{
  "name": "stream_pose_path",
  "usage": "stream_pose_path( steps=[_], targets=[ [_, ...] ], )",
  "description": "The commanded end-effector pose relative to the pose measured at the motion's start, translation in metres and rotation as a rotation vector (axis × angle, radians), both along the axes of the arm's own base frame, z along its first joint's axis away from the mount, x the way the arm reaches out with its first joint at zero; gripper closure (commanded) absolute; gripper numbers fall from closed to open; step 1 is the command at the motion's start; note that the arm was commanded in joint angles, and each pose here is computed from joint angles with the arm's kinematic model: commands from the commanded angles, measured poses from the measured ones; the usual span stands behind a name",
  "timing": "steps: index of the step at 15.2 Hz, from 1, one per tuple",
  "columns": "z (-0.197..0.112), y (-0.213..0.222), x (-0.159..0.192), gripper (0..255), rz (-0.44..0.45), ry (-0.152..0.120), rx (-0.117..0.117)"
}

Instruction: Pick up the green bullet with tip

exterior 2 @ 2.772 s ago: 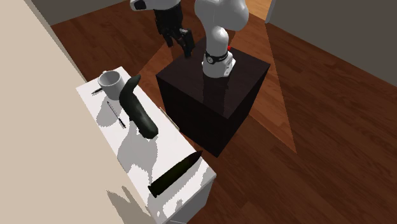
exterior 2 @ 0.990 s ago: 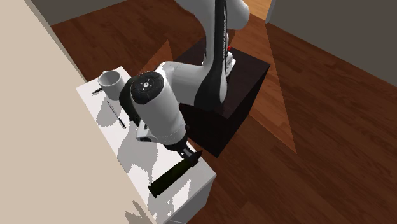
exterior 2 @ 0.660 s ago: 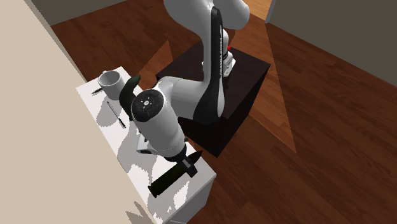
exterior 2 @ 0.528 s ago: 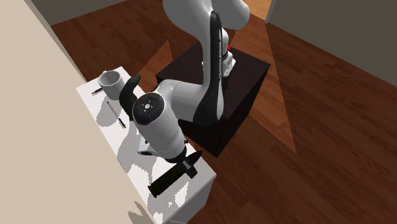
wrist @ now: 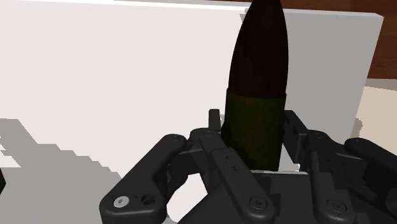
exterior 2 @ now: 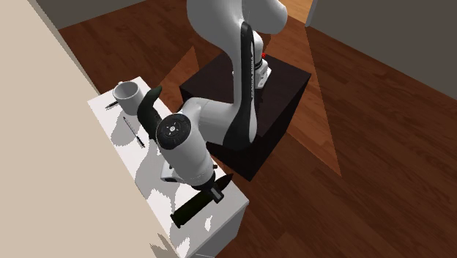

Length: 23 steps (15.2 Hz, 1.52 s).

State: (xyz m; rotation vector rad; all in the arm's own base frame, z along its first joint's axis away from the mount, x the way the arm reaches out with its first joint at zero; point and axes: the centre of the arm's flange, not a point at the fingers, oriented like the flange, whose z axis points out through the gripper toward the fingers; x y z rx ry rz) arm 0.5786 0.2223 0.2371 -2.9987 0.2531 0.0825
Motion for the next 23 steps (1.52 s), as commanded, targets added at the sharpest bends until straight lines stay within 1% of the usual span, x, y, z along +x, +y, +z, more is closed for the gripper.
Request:
stream_pose_path(
  steps=[1,6,21,23],
  targets=[
    [0.0,0.0,0.0,255,0.0,0.0,0.0],
    [-0.001,-0.001,-0.001,255,0.0,0.0,0.0],
    [0.078,-0.001,-0.001,255,0.0,0.0,0.0],
    [0.079,-0.001,-0.001,255,0.0,0.0,0.0]
  ],
)
